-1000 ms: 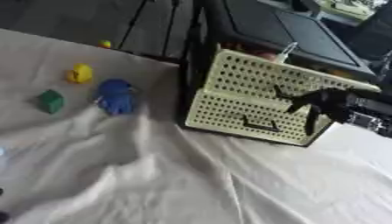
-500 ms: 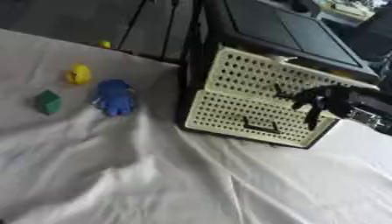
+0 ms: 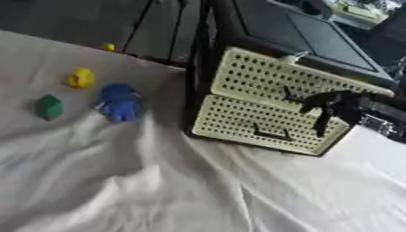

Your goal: Pick up objects from table and place into drawer.

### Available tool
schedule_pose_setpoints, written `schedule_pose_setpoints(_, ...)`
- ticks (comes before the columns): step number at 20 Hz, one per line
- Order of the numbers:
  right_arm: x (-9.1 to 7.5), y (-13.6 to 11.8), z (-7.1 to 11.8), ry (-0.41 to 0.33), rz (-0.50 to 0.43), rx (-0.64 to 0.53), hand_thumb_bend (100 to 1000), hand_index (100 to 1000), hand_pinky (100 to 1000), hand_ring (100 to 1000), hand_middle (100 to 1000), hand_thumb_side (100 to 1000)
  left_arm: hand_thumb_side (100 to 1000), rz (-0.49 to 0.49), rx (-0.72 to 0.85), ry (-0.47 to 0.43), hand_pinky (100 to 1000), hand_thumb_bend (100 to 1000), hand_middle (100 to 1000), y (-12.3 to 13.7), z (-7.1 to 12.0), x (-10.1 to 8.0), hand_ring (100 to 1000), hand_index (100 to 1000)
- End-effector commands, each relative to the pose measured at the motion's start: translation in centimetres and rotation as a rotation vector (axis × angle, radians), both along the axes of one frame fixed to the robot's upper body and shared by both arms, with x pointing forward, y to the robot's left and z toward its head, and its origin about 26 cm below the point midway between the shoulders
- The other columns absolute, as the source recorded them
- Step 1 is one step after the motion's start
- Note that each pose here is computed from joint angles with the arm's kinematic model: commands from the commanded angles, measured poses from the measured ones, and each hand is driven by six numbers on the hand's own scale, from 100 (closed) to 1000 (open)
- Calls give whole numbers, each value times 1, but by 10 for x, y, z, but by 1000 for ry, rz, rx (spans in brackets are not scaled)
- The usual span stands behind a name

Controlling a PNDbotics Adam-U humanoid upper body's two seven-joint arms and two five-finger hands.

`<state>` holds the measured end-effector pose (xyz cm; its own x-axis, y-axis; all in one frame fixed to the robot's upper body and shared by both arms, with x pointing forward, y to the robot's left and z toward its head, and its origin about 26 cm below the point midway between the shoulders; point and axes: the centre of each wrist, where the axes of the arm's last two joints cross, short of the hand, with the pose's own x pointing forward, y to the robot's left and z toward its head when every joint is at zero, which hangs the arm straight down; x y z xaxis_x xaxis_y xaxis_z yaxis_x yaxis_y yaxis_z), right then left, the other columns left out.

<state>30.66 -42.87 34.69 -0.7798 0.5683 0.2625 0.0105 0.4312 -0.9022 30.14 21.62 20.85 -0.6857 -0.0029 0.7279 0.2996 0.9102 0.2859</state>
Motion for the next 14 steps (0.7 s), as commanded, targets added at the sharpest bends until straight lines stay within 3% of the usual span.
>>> schedule_pose_setpoints(1, -6, -4, 12, -33, -7, -16, 100, 971, 656, 557, 888, 1000, 1000, -3, 5, 11, 530, 258, 680, -2, -3, 2, 579, 863)
schedule_pose_setpoints(10, -6, -12, 8, -70, -77, -10, 100, 995, 649, 565, 925, 1000, 1000, -8, 6, 11, 532, 258, 681, -3, -3, 2, 580, 863)
schedule_pose_setpoints(14, -5, -10, 1, -52, -71, -15, 100, 994, 650, 562, 926, 1000, 1000, -8, 4, 12, 533, 259, 682, -3, -3, 2, 580, 863)
